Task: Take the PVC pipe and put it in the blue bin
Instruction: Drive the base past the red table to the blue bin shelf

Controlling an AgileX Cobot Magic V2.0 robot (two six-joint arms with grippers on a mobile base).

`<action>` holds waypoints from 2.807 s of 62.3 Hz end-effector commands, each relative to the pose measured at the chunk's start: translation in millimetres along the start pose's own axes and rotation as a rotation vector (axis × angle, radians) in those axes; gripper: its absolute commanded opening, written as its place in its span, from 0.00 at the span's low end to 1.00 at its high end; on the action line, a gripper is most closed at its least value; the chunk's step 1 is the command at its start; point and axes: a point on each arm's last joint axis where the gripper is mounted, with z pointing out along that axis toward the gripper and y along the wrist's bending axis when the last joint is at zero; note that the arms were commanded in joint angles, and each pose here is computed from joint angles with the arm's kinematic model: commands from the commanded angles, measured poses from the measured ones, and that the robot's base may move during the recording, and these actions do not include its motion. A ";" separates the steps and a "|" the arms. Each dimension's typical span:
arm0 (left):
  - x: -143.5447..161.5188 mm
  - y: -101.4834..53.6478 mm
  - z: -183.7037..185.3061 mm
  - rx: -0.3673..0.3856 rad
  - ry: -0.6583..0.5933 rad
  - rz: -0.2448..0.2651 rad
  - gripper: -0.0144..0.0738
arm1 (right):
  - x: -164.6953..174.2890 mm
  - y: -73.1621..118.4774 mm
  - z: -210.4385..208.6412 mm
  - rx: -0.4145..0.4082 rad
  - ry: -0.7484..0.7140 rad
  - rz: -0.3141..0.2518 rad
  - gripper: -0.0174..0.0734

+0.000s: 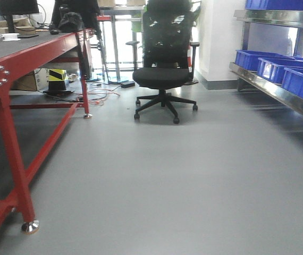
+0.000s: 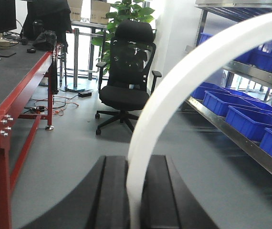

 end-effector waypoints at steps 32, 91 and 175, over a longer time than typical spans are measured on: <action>-2.5 -0.8 -1.2 0.008 -0.027 0.000 0.04 | -4.5 0.3 -2.2 -0.004 -0.038 -0.017 0.02; -2.5 -0.8 -1.2 0.008 -0.027 0.000 0.04 | -4.5 0.3 -2.2 -0.004 -0.038 -0.017 0.02; -2.5 -0.8 -1.2 0.008 -0.027 0.000 0.04 | -4.5 0.3 -2.2 -0.004 -0.038 -0.017 0.02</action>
